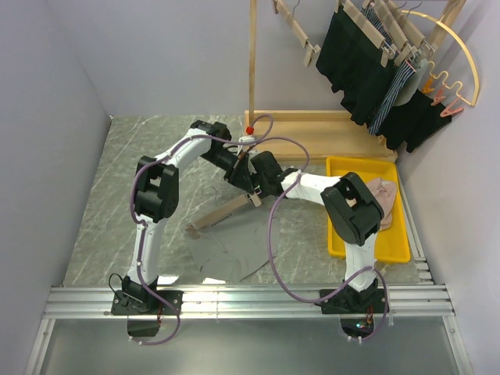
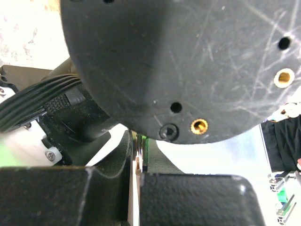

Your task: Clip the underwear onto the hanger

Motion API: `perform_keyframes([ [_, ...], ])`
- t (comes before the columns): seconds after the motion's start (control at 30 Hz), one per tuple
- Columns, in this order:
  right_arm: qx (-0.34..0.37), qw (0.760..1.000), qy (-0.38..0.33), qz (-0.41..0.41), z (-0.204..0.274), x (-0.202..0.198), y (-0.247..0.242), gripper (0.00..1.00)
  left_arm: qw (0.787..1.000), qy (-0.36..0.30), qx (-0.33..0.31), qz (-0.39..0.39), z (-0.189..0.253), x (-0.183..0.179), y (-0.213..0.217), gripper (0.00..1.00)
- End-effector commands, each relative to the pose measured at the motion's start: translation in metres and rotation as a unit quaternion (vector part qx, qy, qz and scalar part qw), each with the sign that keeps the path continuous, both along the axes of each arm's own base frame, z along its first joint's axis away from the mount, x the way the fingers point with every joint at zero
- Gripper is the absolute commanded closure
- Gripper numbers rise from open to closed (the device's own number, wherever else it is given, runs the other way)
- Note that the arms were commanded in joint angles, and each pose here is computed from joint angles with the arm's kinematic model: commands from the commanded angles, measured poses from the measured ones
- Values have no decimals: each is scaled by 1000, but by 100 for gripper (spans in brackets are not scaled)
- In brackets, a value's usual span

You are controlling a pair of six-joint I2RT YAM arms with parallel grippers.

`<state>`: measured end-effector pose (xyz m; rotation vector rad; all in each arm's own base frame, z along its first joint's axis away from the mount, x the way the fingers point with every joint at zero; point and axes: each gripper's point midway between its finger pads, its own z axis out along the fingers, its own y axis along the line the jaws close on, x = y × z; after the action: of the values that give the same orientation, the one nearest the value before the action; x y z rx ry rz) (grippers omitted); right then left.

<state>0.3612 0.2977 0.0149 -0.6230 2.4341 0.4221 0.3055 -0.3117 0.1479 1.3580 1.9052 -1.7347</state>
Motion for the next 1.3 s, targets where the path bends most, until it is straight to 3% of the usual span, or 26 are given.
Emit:
perform_keyframes([
  [0.0,-99,988,118,11,-68,-64,-39,63,998,-45,-44,-2,25,5,-4,100],
  [0.27,-107,981,162,26,-89,-87,-38,85,998,-48,-44,5,28,10,0,100],
  [0.3,-105,980,164,28,-89,-88,-37,94,998,-47,-44,5,28,9,0,100],
  [0.37,-93,981,168,24,-85,-86,-38,100,998,-47,-43,5,27,10,0,100],
  [0.53,-14,983,184,15,-62,-83,-36,100,998,-44,-46,6,27,9,2,100],
  [0.77,78,986,150,3,-13,-62,-36,100,997,-54,-42,18,25,16,7,100],
  [1.27,129,988,79,-5,29,-52,-43,100,995,-93,7,39,-4,32,22,100],
])
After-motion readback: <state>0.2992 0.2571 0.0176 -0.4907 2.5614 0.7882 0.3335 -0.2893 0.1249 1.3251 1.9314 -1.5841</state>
